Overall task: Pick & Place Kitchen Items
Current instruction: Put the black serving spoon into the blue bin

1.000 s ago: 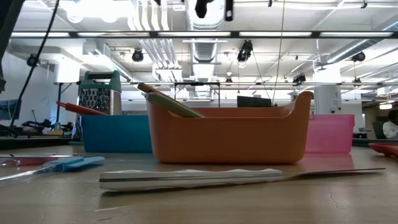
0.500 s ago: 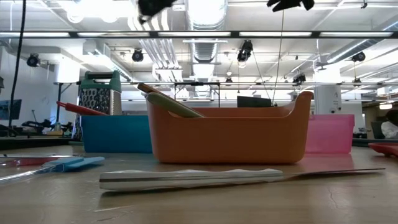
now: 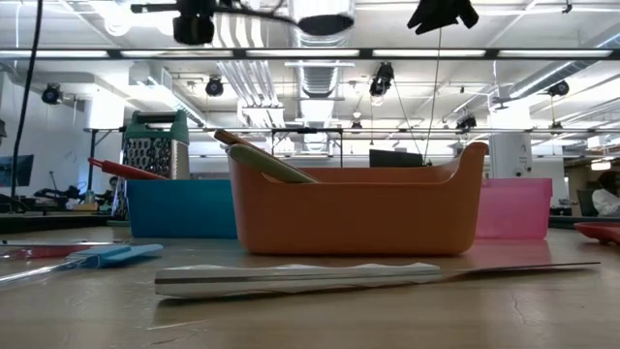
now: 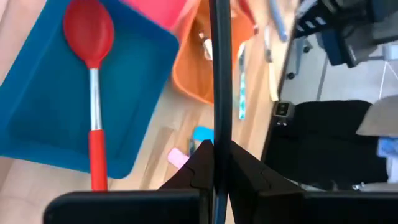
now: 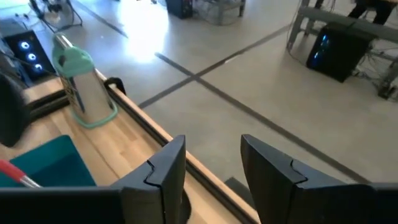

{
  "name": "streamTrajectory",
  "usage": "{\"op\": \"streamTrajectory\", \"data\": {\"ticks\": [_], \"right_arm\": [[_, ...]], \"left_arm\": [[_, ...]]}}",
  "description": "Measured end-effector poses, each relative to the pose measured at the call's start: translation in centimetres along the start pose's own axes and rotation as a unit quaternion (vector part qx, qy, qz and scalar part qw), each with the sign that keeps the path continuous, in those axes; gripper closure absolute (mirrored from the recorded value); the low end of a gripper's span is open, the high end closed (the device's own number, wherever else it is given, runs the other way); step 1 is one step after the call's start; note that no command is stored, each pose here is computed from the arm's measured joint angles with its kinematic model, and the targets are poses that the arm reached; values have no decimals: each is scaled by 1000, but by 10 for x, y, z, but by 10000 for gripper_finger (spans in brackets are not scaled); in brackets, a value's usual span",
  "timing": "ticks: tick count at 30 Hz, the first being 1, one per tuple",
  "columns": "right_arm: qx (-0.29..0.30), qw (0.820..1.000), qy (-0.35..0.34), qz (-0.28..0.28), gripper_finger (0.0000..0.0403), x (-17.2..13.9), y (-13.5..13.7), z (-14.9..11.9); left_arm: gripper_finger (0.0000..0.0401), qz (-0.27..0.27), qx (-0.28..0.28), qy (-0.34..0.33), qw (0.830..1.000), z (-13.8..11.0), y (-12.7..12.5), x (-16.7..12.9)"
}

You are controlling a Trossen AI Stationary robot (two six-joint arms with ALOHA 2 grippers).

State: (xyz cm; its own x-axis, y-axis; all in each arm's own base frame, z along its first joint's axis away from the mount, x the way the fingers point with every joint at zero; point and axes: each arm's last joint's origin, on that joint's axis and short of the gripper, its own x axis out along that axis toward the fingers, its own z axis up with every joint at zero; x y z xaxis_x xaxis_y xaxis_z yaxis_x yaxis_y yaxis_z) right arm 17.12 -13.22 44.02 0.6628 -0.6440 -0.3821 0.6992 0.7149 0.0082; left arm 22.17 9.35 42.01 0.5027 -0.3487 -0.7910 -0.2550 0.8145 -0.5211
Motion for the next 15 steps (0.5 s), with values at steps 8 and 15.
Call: {"op": "streamTrajectory", "data": {"ticks": [8,15], "right_arm": [[19,1000,23,8,245,0,0,-4],[19,999,27,9,246,-2,0,-5]], "left_arm": [[377,-5,-58,105,993,-14,31,49],[377,-5,-86,187,979,-37,56,85]]}}
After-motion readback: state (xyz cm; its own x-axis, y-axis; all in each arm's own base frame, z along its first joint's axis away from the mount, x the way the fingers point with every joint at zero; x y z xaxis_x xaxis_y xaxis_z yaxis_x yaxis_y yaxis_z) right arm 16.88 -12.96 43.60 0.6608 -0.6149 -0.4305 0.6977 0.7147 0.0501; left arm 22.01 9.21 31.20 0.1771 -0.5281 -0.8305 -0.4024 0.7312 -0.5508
